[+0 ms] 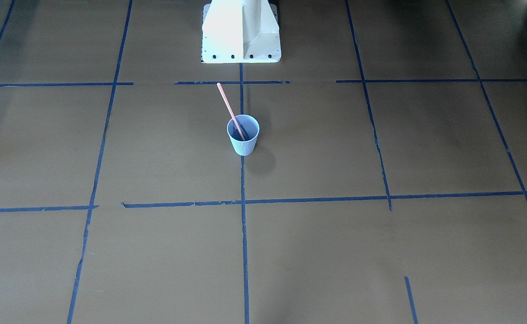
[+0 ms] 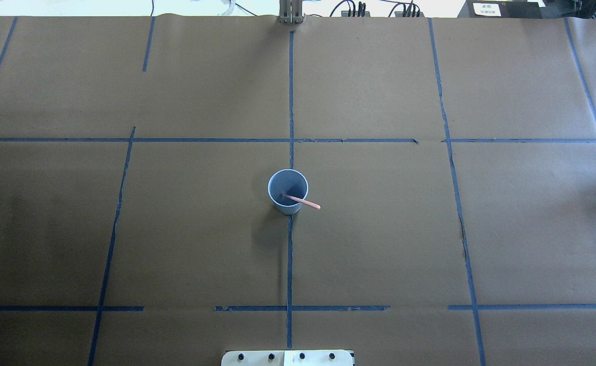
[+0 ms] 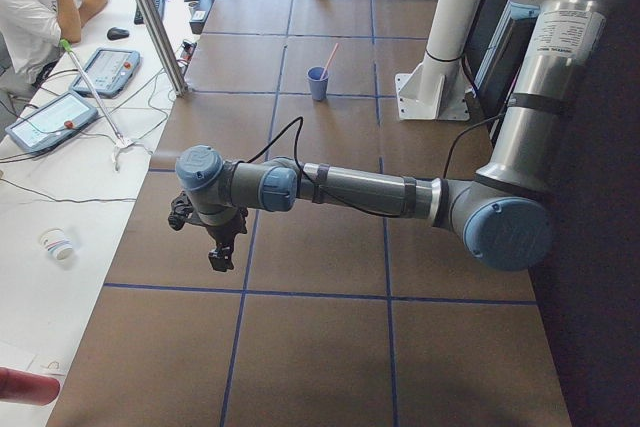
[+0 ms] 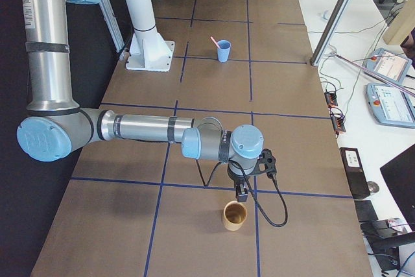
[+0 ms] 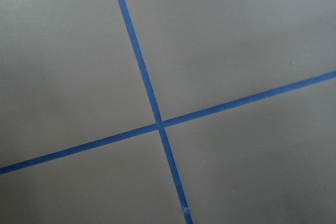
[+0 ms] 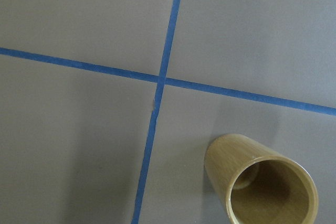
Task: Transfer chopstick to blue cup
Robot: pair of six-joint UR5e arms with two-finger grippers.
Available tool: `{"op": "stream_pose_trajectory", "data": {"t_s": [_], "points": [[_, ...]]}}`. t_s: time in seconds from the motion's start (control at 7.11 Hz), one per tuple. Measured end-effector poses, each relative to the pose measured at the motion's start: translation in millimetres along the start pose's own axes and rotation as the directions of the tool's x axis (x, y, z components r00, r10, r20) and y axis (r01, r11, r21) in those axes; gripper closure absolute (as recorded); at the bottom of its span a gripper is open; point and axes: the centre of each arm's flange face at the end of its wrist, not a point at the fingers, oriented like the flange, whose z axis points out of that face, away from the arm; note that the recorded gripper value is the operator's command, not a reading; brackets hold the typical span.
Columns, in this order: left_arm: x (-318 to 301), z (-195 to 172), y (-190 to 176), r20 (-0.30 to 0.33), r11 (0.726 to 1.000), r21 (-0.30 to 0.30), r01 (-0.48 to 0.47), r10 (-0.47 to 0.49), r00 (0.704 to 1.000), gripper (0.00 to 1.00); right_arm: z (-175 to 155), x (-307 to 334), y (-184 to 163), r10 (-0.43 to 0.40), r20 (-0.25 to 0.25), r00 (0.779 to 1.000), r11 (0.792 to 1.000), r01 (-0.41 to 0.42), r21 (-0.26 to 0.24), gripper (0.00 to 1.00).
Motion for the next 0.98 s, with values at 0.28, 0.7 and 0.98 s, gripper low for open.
{"op": "stream_pose_trajectory", "data": {"t_s": [0.28, 0.7, 0.98], "points": [[5, 0, 3, -0.049, 1.000, 0.005, 0.012, -0.012, 0.999, 0.00, 2, 1, 0, 0.003, 0.001, 1.000, 1.000, -0.003, -0.003, 0.00], [2, 1, 11, -0.040, 1.000, 0.005, 0.009, -0.009, 0.999, 0.00, -4, -16, -18, -0.013, 0.034, 0.999, 1.000, 0.013, 0.011, 0.00], [-10, 8, 17, 0.026, 1.000, -0.011, 0.020, -0.020, 0.999, 0.00, 0, -37, -33, 0.000, 0.052, 0.999, 1.000, 0.000, 0.003, 0.00]]}}
